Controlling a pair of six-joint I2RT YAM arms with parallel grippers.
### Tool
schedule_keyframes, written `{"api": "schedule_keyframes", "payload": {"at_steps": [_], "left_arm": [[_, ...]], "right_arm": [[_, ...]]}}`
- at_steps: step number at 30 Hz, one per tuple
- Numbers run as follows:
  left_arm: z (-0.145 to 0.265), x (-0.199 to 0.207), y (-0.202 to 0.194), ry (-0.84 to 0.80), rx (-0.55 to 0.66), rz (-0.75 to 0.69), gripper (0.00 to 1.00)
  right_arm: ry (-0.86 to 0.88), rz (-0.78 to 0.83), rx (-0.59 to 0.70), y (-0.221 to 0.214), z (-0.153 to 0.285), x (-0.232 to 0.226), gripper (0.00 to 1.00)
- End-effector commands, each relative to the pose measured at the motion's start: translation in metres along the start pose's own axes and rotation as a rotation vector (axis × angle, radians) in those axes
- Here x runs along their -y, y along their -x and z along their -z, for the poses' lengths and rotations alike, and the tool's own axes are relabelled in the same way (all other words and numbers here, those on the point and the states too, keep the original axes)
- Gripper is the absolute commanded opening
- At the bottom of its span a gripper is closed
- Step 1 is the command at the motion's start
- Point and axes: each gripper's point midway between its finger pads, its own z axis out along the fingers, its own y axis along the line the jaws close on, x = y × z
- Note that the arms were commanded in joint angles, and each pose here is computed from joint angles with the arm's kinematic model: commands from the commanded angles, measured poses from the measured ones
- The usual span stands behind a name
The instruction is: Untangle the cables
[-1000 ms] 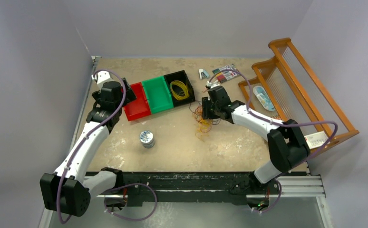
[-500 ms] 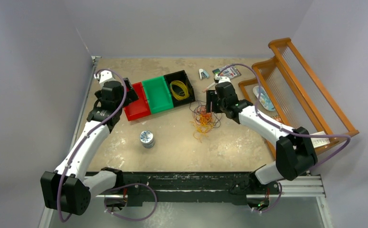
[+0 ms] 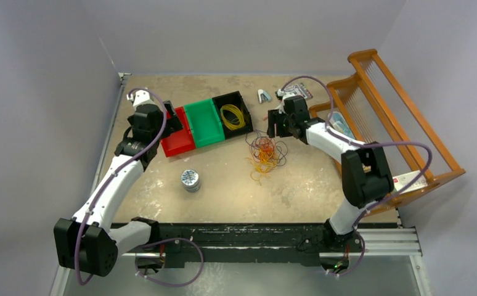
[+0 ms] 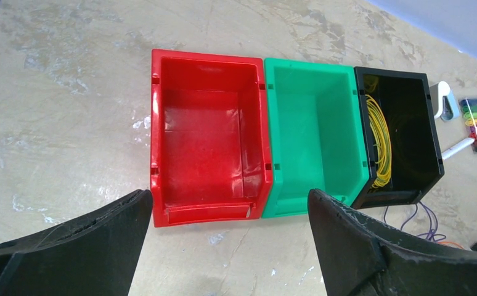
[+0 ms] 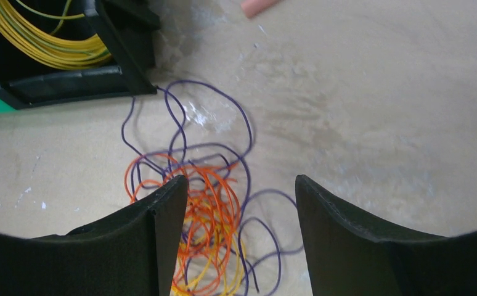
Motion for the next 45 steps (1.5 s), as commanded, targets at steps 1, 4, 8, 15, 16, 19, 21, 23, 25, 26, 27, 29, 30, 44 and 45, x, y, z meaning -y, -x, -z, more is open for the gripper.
{"api": "schedule_keyframes", "payload": {"at_steps": [1, 4, 8, 15, 16, 19, 21, 23, 25, 26, 27, 29, 30, 44, 45], "left_arm": [[0.000, 0.012, 0.010, -0.053, 0.030, -0.006, 0.96], [0.001, 0.011, 0.011, -0.047, 0.033, -0.009, 0.96], [0.001, 0.010, 0.011, -0.042, 0.035, -0.013, 0.96], [0.002, 0.009, 0.012, -0.038, 0.036, -0.015, 0.96], [0.001, 0.009, 0.011, -0.038, 0.034, -0.015, 0.96], [0.001, 0.009, 0.011, -0.040, 0.033, -0.013, 0.96], [0.001, 0.010, 0.011, -0.043, 0.033, -0.013, 0.96], [0.001, 0.010, 0.010, -0.043, 0.031, -0.014, 0.96], [0.001, 0.009, 0.010, -0.042, 0.030, -0.014, 0.95], [0.002, 0.009, 0.010, -0.042, 0.032, -0.014, 0.95], [0.002, 0.009, 0.010, -0.042, 0.029, -0.014, 0.95], [0.002, 0.009, 0.010, -0.042, 0.031, -0.013, 0.95], [0.002, 0.009, 0.010, -0.043, 0.031, -0.014, 0.95], [0.001, 0.012, 0.008, -0.056, 0.025, -0.002, 0.95], [0.001, 0.012, 0.008, -0.058, 0.025, 0.001, 0.95]], "right_arm": [[0.161, 0.115, 0.068, 0.040, -0.015, -0.031, 0.67], [0.190, 0.168, 0.058, 0.045, -0.030, -0.036, 0.67], [0.201, 0.184, 0.043, 0.046, -0.050, -0.038, 0.65], [0.245, 0.198, -0.004, 0.031, -0.069, -0.043, 0.59], [0.253, 0.201, -0.010, 0.029, -0.071, -0.045, 0.59], [0.265, 0.202, -0.021, 0.023, -0.076, -0.048, 0.58], [0.266, 0.203, -0.026, 0.020, -0.078, -0.050, 0.55], [0.263, 0.198, -0.032, 0.017, -0.079, -0.050, 0.49], [0.258, 0.193, -0.037, 0.015, -0.079, -0.050, 0.43], [0.256, 0.190, -0.042, 0.013, -0.079, -0.049, 0.41], [0.252, 0.189, -0.049, 0.011, -0.078, -0.049, 0.38], [0.243, 0.186, -0.066, 0.004, -0.076, -0.047, 0.34], [0.239, 0.185, -0.075, 0.000, -0.074, -0.045, 0.32], [0.231, 0.189, -0.142, -0.039, -0.025, -0.040, 0.11], [0.230, 0.191, -0.136, -0.037, -0.021, -0.040, 0.11]]}}
